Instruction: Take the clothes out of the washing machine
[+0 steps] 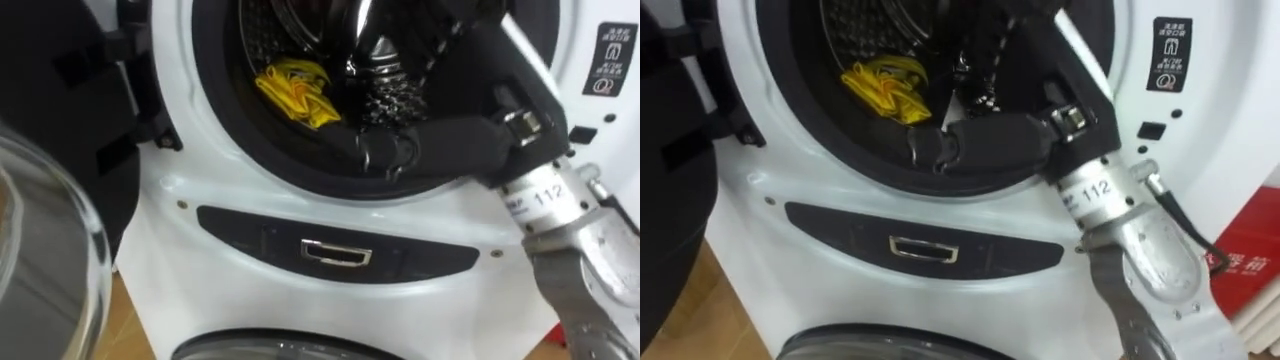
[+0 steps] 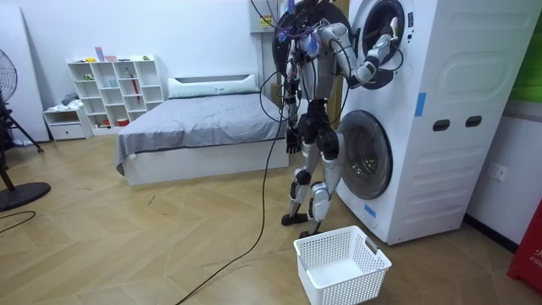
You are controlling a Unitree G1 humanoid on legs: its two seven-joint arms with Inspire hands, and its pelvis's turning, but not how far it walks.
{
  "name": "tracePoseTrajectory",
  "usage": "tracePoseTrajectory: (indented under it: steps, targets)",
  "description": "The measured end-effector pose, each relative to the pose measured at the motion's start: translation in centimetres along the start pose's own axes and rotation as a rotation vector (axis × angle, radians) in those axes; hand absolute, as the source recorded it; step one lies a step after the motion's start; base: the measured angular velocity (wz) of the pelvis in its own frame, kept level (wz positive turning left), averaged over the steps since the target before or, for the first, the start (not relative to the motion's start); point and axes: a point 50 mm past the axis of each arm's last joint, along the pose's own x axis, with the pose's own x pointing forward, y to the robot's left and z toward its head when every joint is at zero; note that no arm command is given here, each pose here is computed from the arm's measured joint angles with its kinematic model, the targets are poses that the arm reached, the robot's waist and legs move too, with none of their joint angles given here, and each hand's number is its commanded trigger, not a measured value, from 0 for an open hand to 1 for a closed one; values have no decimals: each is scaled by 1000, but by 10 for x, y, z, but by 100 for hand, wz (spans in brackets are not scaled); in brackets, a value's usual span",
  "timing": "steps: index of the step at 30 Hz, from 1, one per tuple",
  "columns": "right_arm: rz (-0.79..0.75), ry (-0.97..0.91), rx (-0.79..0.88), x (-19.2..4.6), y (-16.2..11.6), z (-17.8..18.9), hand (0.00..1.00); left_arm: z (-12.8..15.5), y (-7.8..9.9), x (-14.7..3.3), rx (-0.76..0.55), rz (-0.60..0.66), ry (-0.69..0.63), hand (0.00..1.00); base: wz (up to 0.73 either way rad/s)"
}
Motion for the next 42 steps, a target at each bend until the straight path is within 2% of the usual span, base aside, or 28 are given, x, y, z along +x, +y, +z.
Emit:
tracePoseTrajectory:
  steps: [6,12,19,22,29,42]
  targets:
    - [-13,26,-12,15,-9,-6,0,3,3,0,11,11,3,0,2]
    - [18,61,48,23,-14,-14,0,10,3,0,28,15,9,0,0]
    - [-56,211,130,37,-34,-44,0,10,7,-2,52,33,24,0,11]
    - [-123,283,91,38,-45,-57,0,8,8,-2,54,31,45,0,19]
    - [-154,396,-65,40,-58,-73,0,2,6,-2,53,1,91,0,12]
    - [-122,523,-212,38,-66,-85,0,4,8,-3,79,6,105,0,0]
